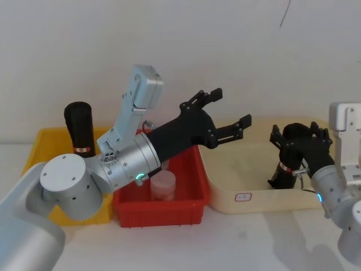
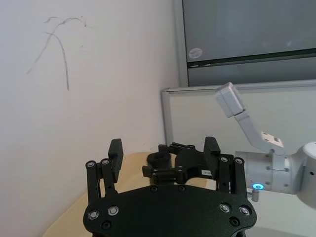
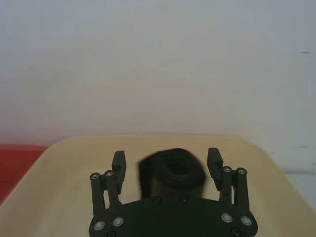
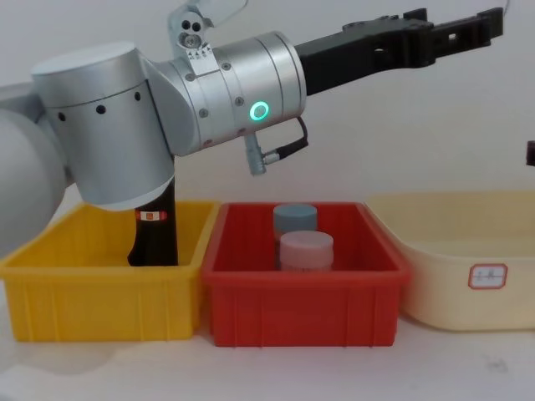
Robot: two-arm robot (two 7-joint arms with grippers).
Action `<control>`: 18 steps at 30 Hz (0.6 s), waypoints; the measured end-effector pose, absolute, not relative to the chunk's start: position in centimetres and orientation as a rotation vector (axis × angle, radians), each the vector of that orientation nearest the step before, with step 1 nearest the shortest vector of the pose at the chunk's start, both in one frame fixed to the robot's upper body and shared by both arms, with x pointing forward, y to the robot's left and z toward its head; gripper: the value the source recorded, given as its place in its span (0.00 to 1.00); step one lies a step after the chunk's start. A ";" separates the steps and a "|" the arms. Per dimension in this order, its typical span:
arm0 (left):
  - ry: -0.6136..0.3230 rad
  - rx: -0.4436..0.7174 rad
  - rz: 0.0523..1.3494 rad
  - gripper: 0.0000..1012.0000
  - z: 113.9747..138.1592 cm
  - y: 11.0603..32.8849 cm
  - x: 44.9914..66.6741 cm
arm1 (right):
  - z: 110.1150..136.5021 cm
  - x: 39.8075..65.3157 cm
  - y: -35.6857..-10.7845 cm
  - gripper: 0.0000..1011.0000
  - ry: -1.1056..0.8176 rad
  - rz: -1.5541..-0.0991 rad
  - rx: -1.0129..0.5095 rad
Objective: Pick up the garbage bag with the one hand and transfer it to the other hand.
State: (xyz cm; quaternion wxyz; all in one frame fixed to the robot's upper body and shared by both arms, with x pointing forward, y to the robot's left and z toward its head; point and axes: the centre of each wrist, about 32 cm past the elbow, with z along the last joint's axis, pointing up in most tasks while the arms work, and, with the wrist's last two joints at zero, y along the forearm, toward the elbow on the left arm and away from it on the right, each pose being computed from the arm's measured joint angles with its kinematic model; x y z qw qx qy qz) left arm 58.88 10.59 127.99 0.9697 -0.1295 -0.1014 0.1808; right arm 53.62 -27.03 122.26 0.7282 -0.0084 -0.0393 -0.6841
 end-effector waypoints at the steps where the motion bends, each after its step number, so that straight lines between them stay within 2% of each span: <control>1: -0.207 -0.261 0.370 0.99 128.0 10.6 58.8 | 122.3 53.5 -26.9 0.99 -0.086 -1.492 -0.022; 13: -0.238 -0.227 0.483 0.99 128.0 12.2 56.9 | 122.8 52.2 -26.0 0.99 -0.084 -1.361 -0.020; 18: -0.254 -0.207 0.566 0.99 127.6 13.4 55.2 | 123.3 51.6 -25.1 0.99 -0.086 -1.287 0.004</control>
